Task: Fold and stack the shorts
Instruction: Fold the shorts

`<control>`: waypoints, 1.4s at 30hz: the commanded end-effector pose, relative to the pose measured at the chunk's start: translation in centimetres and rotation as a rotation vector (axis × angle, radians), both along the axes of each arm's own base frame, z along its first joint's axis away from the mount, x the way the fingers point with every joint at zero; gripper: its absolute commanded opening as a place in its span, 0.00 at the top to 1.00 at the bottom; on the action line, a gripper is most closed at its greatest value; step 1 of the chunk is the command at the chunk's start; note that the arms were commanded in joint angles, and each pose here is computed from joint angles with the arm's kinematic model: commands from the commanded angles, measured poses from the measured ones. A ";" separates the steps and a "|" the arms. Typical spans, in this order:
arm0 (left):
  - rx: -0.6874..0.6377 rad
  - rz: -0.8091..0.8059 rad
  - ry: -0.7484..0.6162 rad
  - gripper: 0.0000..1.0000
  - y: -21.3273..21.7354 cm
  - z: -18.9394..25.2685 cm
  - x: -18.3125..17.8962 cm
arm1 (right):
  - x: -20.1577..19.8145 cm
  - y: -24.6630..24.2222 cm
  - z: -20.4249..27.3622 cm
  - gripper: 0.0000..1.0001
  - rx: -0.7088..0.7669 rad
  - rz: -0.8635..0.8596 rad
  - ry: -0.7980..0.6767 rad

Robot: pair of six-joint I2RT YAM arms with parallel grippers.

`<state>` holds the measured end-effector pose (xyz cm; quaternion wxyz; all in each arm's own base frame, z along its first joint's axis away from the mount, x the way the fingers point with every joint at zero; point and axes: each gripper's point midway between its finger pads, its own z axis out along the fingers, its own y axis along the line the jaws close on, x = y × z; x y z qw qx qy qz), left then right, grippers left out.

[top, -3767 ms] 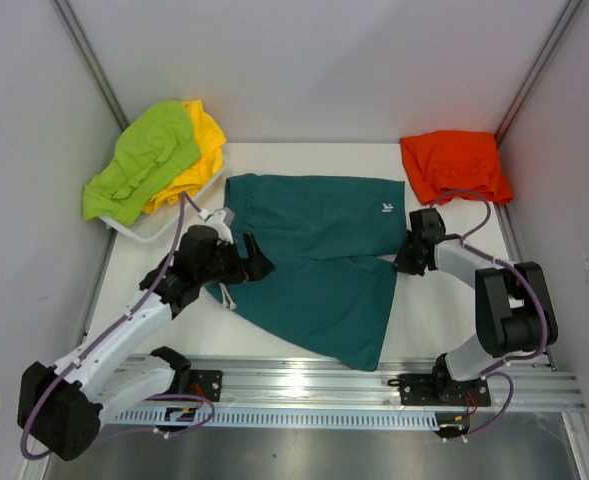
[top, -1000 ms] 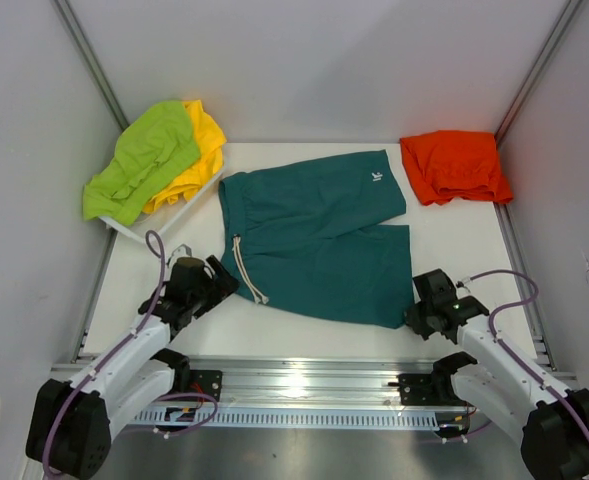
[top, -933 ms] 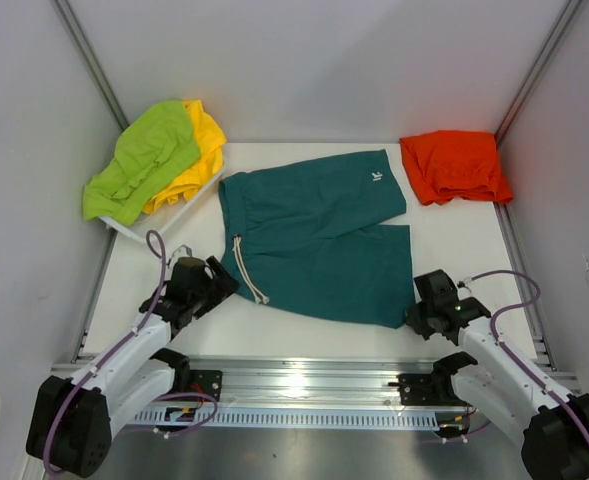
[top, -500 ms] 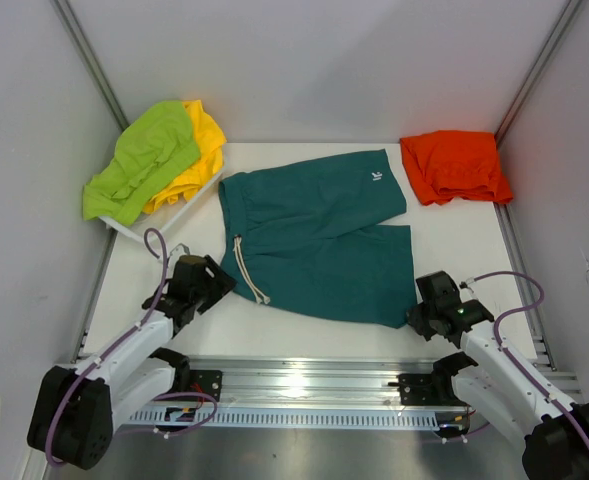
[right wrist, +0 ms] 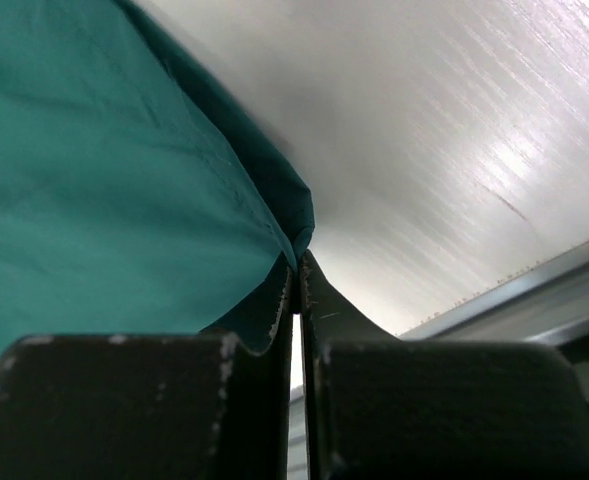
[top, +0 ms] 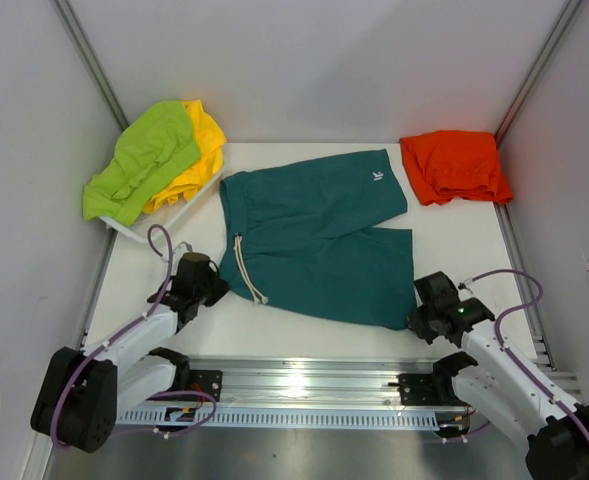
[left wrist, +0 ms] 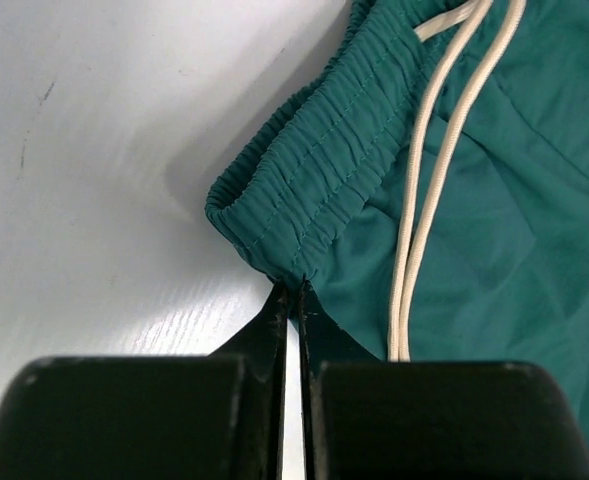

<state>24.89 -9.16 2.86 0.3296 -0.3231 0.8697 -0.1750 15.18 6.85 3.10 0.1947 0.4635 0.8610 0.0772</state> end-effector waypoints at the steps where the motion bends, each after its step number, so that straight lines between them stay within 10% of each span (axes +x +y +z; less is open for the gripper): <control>1: -0.019 -0.008 -0.067 1.00 -0.1 1.4 0.6 | -0.3 -0.8 1.9 1.00 -0.048 0.026 -0.022; 42: -0.123 -0.274 -0.226 1.00 -6.0 14.8 -4.7 | 0.7 -5.5 21.7 1.00 -0.186 -0.114 -0.362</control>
